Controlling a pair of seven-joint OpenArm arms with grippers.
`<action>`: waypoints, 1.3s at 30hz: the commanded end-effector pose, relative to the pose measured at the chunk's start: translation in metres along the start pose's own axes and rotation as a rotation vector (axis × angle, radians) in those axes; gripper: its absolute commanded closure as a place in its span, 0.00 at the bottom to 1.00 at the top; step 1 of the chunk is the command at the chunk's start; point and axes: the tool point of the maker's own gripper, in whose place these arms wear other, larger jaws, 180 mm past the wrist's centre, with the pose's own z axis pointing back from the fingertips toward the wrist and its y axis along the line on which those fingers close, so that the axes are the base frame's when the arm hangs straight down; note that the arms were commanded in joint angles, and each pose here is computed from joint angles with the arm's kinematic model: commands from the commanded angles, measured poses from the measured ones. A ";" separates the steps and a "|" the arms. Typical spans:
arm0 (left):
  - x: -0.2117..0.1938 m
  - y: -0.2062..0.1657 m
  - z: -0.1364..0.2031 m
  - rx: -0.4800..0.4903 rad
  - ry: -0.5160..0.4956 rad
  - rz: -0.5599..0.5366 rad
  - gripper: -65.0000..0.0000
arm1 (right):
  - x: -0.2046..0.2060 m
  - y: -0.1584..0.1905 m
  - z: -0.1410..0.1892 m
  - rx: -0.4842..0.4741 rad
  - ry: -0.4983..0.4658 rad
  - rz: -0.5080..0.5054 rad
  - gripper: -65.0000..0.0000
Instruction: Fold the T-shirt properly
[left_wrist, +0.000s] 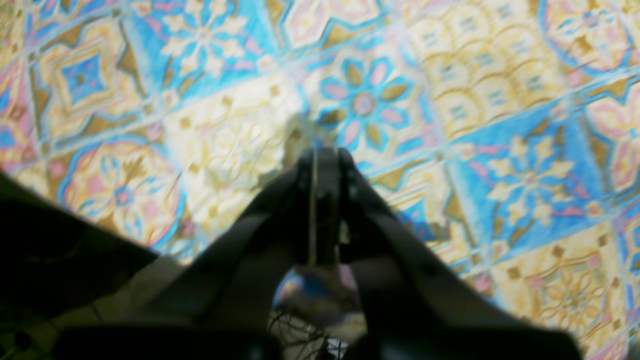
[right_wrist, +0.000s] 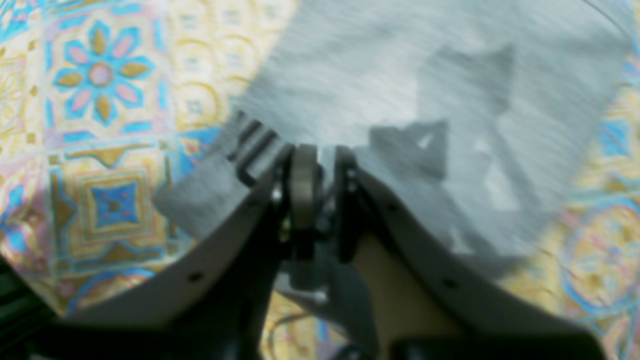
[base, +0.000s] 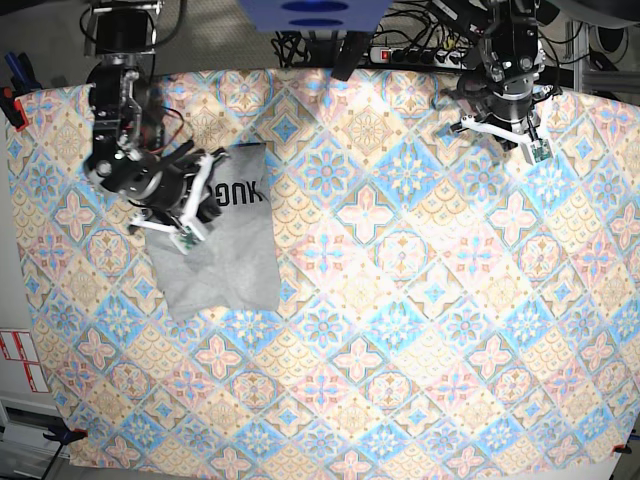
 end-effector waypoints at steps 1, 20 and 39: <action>0.009 0.002 0.008 -0.001 -0.038 -0.011 1.00 | -0.002 -0.010 0.013 -0.038 -0.018 -0.011 0.89; -0.124 0.010 0.086 -0.190 0.322 -0.389 1.00 | -0.212 -0.016 0.165 -0.295 0.410 -0.290 0.97; -0.236 0.042 0.057 -0.157 0.482 -0.550 1.00 | -0.382 0.130 0.152 -0.019 0.719 -0.678 0.97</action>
